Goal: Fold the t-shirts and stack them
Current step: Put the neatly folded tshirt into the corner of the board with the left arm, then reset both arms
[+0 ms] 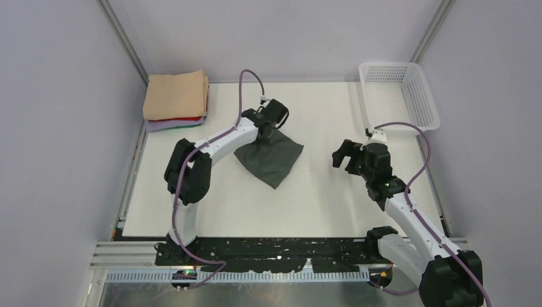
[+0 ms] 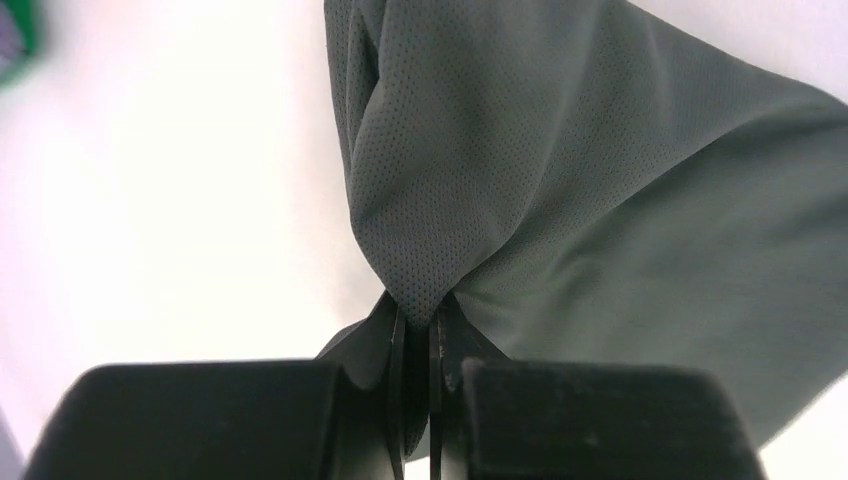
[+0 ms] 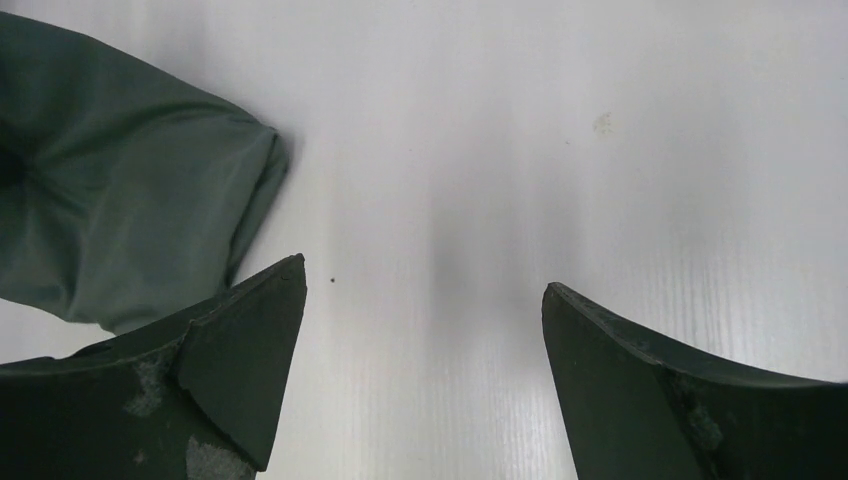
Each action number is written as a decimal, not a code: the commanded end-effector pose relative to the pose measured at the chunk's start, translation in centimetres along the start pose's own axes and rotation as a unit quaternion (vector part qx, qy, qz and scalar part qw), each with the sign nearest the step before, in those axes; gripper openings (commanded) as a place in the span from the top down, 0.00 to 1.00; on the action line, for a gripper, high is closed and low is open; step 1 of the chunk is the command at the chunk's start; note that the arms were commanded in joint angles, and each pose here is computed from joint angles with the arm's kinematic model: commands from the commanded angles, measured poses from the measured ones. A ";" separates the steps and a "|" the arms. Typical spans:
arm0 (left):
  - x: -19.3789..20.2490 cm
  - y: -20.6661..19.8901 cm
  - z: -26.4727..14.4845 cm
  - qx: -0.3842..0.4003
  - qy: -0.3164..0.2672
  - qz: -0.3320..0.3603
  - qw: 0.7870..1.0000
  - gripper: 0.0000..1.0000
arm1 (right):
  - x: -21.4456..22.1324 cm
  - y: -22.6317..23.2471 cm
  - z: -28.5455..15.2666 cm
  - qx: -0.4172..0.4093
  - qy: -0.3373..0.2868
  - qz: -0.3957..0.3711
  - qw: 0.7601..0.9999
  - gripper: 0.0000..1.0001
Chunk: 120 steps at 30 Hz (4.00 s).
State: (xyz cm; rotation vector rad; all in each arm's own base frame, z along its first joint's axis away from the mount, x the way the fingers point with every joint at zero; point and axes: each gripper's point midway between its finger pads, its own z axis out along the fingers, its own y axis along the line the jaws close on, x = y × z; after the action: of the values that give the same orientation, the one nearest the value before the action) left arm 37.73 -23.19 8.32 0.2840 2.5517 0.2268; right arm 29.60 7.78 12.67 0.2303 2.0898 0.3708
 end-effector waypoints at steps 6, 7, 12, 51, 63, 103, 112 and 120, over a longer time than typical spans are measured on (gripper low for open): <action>-10.1 10.9 0.2 -0.136 -0.091 0.050 0.985 1.00 | -3.8 -2.5 -1.5 0.063 -0.122 0.022 0.990 0.05; -11.2 11.6 0.3 -0.136 -0.101 0.057 0.984 1.00 | -3.9 -2.8 -1.7 0.069 -0.128 0.023 0.989 0.05; -15.2 17.5 0.5 -0.175 -0.107 0.046 0.978 1.00 | -3.9 -3.5 -1.7 0.089 -0.131 0.018 0.987 0.04; -21.7 30.5 -8.6 -0.170 -0.236 -0.047 0.956 1.00 | -3.7 -7.4 -1.8 0.194 -0.150 0.039 0.969 0.05; -20.4 34.0 -0.6 -0.108 -0.203 -0.129 0.965 1.00 | -3.5 -8.1 -1.8 0.214 -0.143 0.033 0.966 0.04; -21.1 37.6 -2.7 0.034 -0.277 -0.273 0.921 0.00 | -3.8 -5.8 -0.2 0.165 -0.103 0.003 0.981 0.05; -19.2 27.3 -11.0 0.175 -0.350 -0.241 0.888 0.00 | -3.9 -4.2 -0.6 0.118 -0.106 0.000 0.987 0.05; -6.0 16.7 -15.2 0.244 -0.401 -0.246 0.848 0.00 | -2.7 -1.7 0.3 0.062 -0.034 -0.020 0.997 0.05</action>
State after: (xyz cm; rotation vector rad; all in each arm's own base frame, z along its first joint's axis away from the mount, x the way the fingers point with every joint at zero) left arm 40.73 -7.37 26.73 -0.1815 1.8845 -0.5675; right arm 30.31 3.71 11.94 0.3561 2.0557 0.1202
